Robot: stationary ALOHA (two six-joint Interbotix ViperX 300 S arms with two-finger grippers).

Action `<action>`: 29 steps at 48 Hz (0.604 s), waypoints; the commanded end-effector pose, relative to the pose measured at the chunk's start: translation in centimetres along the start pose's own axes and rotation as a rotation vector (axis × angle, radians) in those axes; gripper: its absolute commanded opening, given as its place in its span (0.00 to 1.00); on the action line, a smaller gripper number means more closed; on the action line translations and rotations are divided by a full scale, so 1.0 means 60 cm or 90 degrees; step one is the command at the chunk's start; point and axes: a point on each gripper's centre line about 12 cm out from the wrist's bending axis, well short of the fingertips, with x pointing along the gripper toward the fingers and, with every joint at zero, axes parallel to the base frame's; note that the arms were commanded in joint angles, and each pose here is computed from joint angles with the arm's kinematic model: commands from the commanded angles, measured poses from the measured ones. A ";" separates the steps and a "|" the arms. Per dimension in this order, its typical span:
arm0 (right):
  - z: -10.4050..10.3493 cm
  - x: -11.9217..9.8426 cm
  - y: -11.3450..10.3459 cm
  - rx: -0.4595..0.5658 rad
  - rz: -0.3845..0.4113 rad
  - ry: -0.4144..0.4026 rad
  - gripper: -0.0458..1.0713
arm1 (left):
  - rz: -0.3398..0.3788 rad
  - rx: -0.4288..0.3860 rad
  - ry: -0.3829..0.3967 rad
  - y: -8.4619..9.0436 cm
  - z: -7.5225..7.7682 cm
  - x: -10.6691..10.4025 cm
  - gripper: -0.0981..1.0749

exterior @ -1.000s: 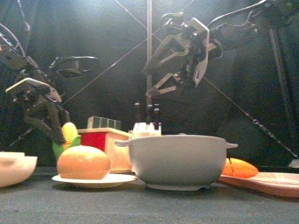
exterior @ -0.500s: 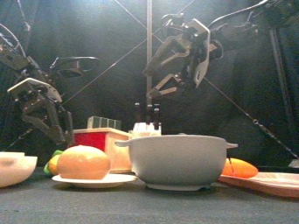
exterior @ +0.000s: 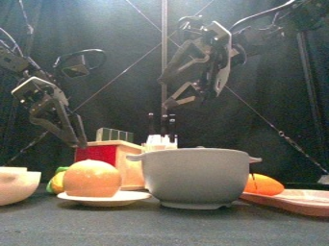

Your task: Place corn below drawer

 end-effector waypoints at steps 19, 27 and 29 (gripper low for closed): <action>-0.011 -0.051 -0.030 0.170 -0.047 0.009 0.96 | 0.010 0.001 -0.082 0.007 0.043 -0.014 0.95; -0.026 -0.059 -0.059 0.231 -0.089 0.041 0.96 | 0.017 0.001 -0.150 0.008 0.061 -0.031 0.95; -0.025 -0.062 -0.065 0.239 -0.096 0.044 0.96 | 0.018 0.000 -0.168 0.009 0.067 -0.036 0.95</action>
